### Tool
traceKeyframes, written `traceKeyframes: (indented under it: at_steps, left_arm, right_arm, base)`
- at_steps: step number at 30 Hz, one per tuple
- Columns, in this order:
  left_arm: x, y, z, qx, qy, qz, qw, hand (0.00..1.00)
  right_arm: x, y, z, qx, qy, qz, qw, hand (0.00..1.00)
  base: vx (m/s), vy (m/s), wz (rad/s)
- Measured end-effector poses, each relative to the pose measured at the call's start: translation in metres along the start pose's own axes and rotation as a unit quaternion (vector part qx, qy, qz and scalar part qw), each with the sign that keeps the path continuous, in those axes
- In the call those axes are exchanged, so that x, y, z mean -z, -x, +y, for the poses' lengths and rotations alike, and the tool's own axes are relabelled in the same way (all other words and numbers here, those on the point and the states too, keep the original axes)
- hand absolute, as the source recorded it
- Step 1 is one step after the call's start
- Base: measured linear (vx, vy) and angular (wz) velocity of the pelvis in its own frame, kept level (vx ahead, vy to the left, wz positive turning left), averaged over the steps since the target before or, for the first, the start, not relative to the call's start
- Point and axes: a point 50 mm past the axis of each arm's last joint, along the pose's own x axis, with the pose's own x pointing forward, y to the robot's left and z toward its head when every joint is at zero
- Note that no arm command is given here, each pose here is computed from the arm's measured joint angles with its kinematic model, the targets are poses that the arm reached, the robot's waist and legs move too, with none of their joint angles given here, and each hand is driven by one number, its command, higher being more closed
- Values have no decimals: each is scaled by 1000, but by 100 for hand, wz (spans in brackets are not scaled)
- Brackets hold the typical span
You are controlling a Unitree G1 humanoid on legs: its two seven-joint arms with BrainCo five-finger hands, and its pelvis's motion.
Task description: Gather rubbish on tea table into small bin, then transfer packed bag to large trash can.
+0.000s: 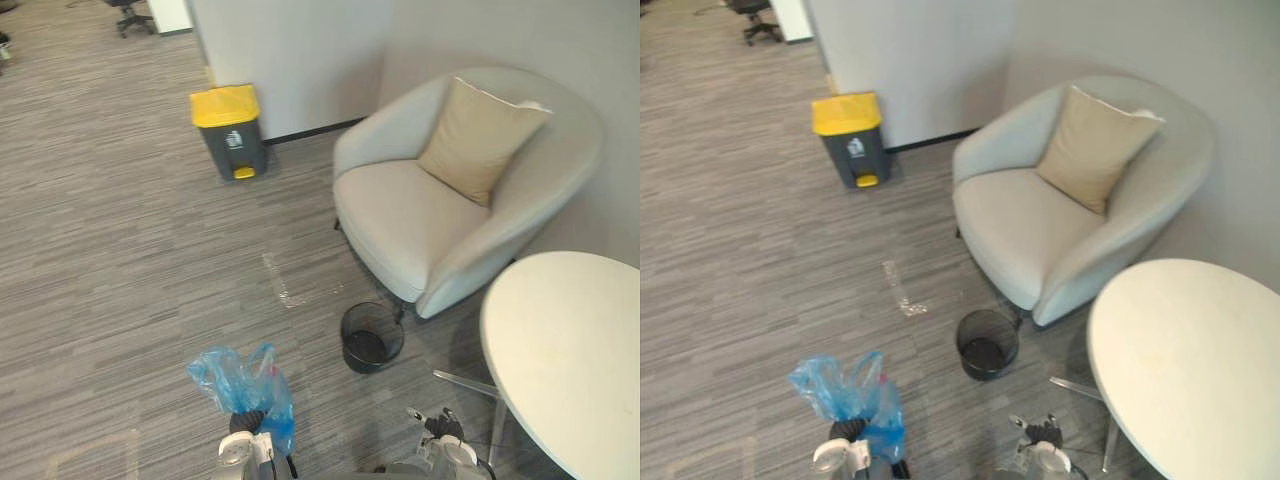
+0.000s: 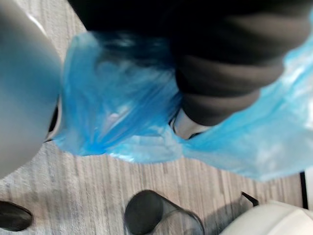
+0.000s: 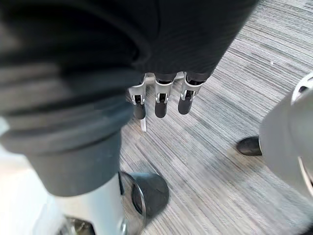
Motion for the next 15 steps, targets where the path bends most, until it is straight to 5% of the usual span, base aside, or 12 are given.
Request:
traceKeyframes:
  at_steps: [3, 15]
  left_arm:
    - [6, -1, 13, -6, -43, 11, 999, 100]
    - [18, 2, 29, -26, -47, 30, 998, 100]
  right_arm:
    - [1, -2, -1, 3, -7, 11, 1000, 0]
    - [11, -1, -10, 14, -12, 28, 999, 0]
  base:
    - [-41, 164, 10]
    - [62, 100, 52]
